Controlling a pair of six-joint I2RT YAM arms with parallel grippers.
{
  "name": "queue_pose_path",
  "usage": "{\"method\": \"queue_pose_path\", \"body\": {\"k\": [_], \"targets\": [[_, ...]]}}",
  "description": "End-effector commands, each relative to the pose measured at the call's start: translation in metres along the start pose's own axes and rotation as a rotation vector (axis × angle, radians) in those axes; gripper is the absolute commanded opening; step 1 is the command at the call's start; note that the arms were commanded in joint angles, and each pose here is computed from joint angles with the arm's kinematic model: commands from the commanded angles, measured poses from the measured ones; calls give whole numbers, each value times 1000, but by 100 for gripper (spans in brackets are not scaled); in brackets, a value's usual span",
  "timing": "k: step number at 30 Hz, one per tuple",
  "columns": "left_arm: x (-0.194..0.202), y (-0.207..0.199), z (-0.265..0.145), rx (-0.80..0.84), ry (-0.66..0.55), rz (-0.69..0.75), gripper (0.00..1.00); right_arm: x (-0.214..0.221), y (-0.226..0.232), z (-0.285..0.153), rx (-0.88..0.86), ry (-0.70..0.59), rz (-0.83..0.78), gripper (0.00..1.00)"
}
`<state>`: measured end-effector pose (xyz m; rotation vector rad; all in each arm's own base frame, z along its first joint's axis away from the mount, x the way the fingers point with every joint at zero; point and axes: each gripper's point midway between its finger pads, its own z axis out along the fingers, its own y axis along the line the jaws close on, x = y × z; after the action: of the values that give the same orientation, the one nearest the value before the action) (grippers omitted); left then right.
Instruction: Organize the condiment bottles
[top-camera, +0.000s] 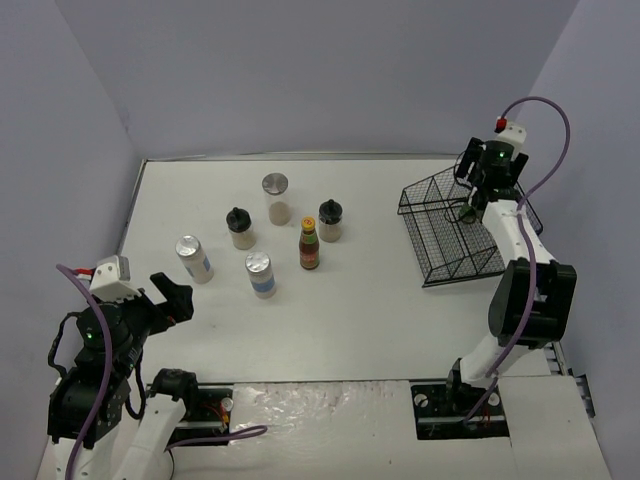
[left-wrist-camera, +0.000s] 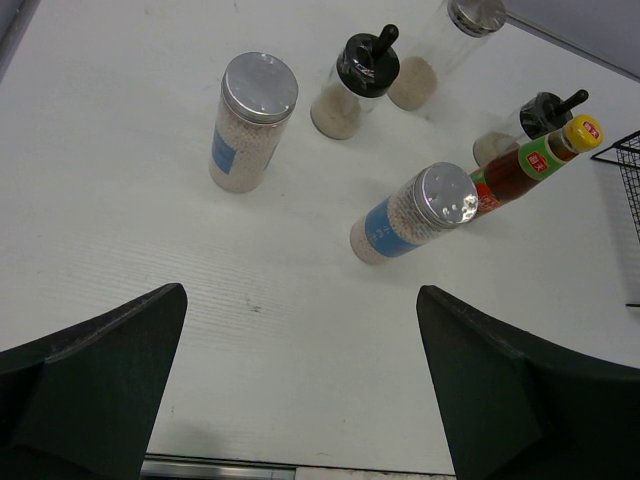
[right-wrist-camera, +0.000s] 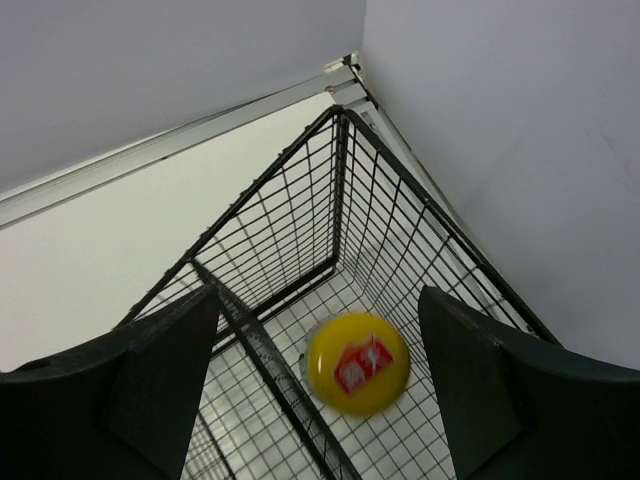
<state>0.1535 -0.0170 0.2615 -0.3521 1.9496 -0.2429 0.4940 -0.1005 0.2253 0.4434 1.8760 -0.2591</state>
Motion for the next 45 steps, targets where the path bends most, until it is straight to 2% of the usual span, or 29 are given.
{"method": "queue_pose_path", "body": {"k": [1, 4, 7, 12, 19, 29, 37, 42, 45], "targets": [[-24, -11, 1, 20, -42, -1, 97, -104, 17, -75, -157, -210, 31, 89], [-29, -13, 3, 18, -40, 2, 97, -114, 33, -116, -279, -226, 18, 98], [-32, -14, 6, 14, -39, 13, 97, -110, 60, -153, -422, -238, -6, 100], [-33, -12, 13, -8, -29, 54, 97, -38, 147, -209, -744, -122, -139, 100], [-26, -9, 25, -8, -32, 108, 97, 70, 231, -258, -976, -30, -272, 100], [-24, -8, 29, -16, -23, 120, 97, 128, 312, -278, -1118, 23, -330, 100], [-23, -11, 28, -7, -7, 115, 97, 142, 347, -272, -1153, 19, -332, 100], [-24, -10, 28, -14, -3, 122, 97, 151, 359, -265, -1154, 18, -337, 90], [-24, -11, 29, -13, 1, 121, 97, 154, 363, -261, -1148, 19, -340, 80]]}}
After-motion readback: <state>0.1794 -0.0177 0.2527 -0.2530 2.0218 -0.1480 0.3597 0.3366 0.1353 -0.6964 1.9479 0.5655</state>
